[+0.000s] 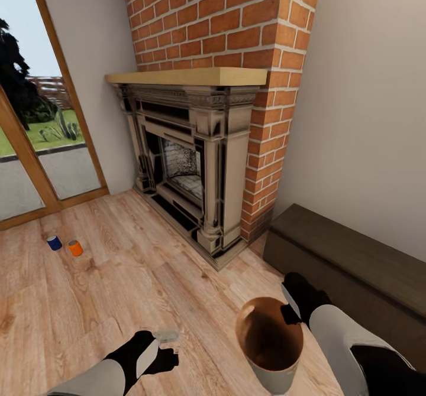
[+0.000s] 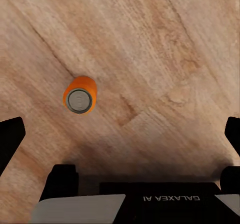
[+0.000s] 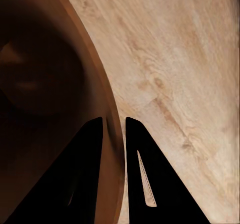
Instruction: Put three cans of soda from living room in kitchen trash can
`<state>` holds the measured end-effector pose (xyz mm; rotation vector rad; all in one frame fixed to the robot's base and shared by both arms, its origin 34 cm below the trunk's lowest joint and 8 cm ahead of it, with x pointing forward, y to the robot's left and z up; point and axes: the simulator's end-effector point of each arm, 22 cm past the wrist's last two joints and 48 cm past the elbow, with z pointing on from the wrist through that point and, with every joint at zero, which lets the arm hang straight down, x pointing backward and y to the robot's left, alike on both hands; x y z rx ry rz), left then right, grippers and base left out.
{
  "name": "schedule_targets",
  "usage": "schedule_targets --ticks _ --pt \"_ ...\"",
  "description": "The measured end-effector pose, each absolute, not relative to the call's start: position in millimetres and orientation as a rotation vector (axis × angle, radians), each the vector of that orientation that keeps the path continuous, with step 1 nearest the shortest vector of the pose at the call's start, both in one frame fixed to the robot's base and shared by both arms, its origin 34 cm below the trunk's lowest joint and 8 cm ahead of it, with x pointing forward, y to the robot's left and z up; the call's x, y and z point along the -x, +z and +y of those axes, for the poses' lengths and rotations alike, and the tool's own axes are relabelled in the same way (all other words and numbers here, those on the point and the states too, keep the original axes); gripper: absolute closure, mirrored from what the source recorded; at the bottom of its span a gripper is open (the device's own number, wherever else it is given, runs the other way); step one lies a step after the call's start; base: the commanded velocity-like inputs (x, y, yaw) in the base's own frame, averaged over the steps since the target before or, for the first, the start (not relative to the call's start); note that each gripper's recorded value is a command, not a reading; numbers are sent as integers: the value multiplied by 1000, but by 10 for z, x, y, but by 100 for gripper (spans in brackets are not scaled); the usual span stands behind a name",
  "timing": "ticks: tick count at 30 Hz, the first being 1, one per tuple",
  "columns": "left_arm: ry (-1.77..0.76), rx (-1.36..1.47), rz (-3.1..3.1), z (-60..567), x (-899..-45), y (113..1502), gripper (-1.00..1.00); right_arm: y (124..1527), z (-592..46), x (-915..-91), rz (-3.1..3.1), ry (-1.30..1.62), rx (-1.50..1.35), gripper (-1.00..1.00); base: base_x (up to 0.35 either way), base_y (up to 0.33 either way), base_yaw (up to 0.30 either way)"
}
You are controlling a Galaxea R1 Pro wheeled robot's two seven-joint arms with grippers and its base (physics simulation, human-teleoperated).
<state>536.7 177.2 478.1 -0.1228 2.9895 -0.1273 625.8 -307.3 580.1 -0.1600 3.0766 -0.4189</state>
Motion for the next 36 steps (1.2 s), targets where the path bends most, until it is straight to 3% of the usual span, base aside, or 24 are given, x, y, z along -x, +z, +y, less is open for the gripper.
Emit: schedule_targets --ticks 2,7,12,17,22,29,36 --pt "-124 129 3019 1797 -5158 4680 -100 6051 -2856 -6428 3098 -460 193 100 0 0 0" --pt "-119 129 3011 1824 -5161 4671 -100 6143 -2189 -6607 3086 -56 -47 100 0 0 0" --pt "-117 127 3003 1826 -5186 4680 -100 6259 -2560 -6714 3041 -347 111 100 0 0 0" --pt "-120 132 2999 1824 -5200 4686 -100 6219 -2282 -6689 3067 -140 -2 100 0 0 0" --pt "-118 136 2998 1839 -5203 4685 -100 6256 -2510 -6714 3048 -307 86 100 0 0 0" --pt "-100 164 2993 2096 -5224 4672 -100 6240 -2392 -6702 3059 -223 43 100 0 0 0" --pt "-263 171 2980 2148 -5238 4689 -100 6349 -2328 -6827 3034 -212 50 100 0 0 0"
